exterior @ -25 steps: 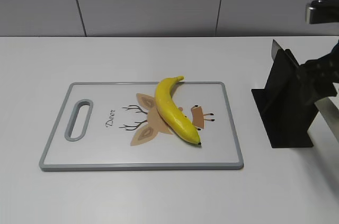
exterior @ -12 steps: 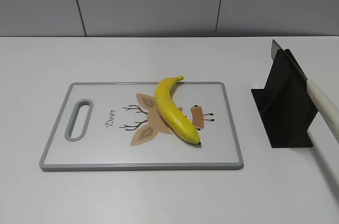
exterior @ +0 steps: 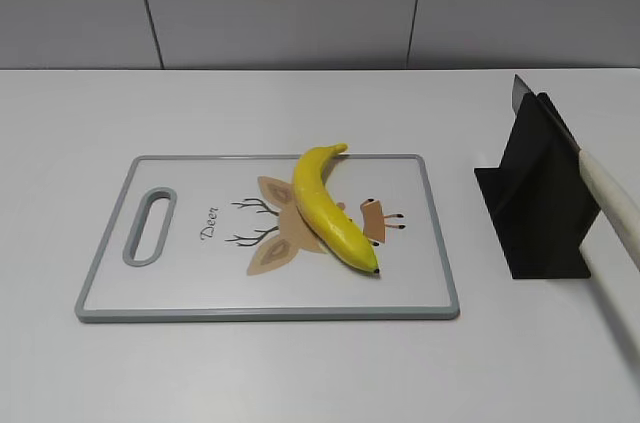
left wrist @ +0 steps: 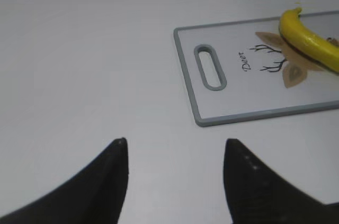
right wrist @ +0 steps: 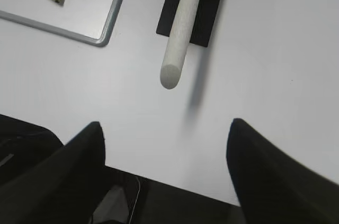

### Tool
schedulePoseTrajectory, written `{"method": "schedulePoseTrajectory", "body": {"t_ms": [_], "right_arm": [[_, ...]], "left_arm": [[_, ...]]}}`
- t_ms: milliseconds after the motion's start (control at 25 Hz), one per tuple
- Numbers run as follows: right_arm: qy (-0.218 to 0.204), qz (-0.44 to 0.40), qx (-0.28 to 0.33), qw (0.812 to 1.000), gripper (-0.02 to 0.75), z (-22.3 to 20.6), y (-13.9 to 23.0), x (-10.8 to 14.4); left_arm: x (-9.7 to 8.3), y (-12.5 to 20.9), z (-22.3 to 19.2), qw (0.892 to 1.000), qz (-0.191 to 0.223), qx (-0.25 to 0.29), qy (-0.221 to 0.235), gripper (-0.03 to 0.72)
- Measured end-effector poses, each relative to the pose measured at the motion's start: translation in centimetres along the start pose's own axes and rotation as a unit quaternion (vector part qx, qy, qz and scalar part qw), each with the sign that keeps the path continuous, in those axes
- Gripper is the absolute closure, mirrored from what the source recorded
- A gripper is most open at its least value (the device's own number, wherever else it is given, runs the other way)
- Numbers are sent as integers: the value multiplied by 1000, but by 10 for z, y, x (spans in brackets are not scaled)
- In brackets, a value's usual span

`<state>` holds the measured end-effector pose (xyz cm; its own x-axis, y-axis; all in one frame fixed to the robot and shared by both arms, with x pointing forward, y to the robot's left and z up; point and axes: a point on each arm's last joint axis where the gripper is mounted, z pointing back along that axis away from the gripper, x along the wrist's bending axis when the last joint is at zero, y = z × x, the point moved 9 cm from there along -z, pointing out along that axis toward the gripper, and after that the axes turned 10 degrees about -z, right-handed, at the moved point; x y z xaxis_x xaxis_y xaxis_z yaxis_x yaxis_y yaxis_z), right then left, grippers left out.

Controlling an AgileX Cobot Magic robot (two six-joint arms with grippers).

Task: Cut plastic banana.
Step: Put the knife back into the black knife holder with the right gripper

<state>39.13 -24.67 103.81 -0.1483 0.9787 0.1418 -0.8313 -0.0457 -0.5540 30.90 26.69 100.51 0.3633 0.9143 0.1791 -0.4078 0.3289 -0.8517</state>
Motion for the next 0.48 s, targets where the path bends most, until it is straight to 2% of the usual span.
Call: {"method": "schedulePoseTrajectory", "body": {"t_ms": [480], "right_arm": [[-31,54,-99,993,182,2,74,-7]], "left_arm": [[-1,0,3,1000,-3,-10,-2,142]]}}
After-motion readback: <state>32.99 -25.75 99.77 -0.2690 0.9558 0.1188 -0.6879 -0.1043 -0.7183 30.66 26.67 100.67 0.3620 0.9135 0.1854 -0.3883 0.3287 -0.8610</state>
